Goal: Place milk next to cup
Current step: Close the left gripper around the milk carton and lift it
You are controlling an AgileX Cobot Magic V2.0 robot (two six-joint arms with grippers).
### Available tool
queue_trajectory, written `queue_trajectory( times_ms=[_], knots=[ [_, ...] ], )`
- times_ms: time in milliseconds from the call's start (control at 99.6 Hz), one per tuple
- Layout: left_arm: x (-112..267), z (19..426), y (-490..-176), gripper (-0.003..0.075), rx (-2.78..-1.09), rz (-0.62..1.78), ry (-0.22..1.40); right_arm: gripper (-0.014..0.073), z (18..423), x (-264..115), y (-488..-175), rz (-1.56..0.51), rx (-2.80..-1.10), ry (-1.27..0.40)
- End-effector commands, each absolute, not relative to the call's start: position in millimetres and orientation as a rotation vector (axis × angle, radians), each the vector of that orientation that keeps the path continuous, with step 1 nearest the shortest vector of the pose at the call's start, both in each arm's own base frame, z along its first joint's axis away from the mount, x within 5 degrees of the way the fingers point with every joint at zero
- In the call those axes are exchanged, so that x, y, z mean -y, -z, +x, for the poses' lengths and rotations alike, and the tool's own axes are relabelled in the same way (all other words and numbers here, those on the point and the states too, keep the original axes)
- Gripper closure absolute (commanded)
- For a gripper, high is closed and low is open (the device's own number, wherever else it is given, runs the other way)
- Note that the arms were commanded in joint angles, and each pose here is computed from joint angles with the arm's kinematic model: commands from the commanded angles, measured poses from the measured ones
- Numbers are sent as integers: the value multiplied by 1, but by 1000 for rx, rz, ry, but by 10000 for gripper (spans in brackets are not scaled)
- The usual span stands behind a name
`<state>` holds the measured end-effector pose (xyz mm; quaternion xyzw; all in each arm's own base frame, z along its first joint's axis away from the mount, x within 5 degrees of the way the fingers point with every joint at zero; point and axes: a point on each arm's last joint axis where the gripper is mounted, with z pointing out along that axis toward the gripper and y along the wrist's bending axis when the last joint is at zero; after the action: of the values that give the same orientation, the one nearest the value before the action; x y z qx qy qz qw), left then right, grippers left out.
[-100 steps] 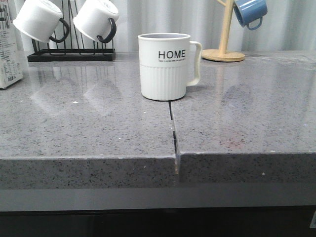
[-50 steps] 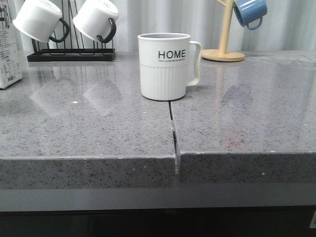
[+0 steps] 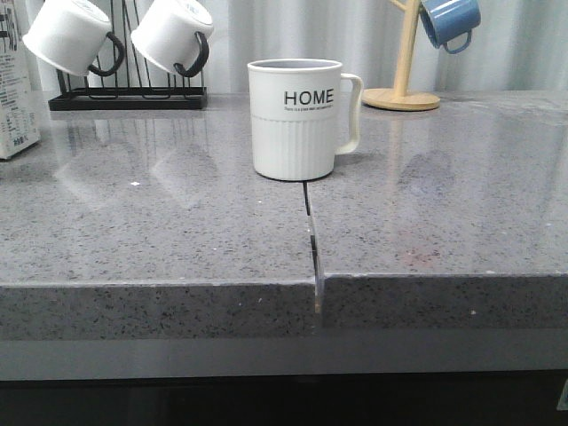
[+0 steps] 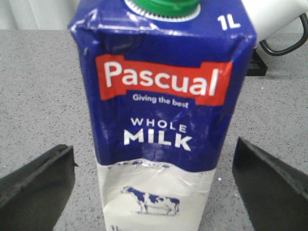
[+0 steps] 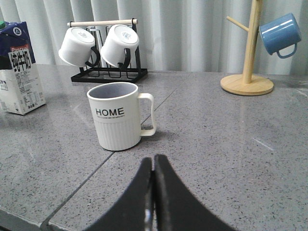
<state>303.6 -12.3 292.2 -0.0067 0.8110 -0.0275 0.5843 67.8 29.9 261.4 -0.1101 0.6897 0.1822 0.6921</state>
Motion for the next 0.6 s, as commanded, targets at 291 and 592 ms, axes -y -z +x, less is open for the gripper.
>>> queue_trajectory(
  times_ms=[291,592],
  knots=[
    [12,331,-310,101,-1700,-37,77,662,67,-30,-276,-230,-1451,-421],
    [12,343,-305,136,-1602,-40,77,662,67,-30,-276,-230,-1451,-421]
  ],
)
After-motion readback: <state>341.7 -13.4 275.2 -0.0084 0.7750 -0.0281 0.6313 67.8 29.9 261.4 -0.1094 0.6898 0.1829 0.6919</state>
